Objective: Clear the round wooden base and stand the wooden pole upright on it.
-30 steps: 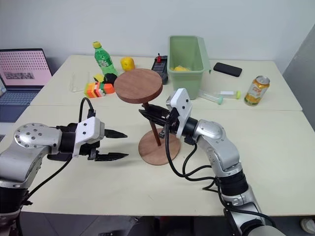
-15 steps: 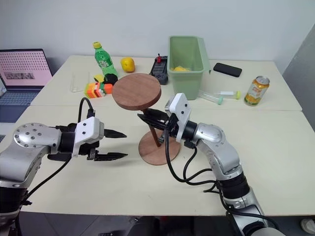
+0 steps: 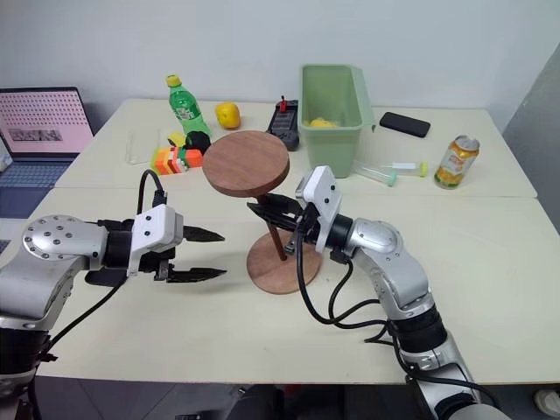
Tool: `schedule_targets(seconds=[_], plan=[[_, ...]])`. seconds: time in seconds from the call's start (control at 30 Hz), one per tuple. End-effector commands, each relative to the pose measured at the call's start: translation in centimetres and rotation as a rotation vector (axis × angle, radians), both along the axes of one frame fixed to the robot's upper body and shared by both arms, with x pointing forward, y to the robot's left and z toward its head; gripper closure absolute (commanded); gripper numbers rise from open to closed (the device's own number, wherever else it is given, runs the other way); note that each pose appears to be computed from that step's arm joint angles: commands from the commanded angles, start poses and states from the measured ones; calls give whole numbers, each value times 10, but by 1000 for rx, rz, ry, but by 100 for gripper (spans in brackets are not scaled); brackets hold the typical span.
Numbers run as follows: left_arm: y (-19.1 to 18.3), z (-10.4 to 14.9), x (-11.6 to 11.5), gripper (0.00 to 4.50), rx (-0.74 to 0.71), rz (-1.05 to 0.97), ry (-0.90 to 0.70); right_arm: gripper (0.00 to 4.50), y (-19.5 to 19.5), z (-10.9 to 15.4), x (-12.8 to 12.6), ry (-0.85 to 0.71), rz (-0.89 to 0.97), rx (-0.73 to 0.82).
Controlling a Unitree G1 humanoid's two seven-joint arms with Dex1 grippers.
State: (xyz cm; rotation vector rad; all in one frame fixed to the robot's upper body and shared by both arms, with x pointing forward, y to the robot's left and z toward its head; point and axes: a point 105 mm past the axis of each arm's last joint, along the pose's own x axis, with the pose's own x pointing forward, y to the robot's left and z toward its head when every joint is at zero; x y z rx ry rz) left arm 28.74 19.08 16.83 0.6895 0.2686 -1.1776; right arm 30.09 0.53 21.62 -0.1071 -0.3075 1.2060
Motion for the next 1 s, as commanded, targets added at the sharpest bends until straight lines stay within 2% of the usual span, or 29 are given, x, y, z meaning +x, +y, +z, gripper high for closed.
schedule_targets(seconds=[0.03, 0.33, 0.47, 1.0], plan=[[-4, 6, 1, 119, 1, -24, -32, 428, -3, -12, 6, 29, -29, -43], [-5, 2, 0, 119, -4, -28, -31, 428, -1, -19, 5, 32, -28, -68], [-5, 1, 0, 119, -9, -27, -27, 428, 1, -32, 2, 84, -23, -104], [-5, 0, 0, 119, -12, -25, -29, 428, -8, -75, 25, 266, -154, -198]])
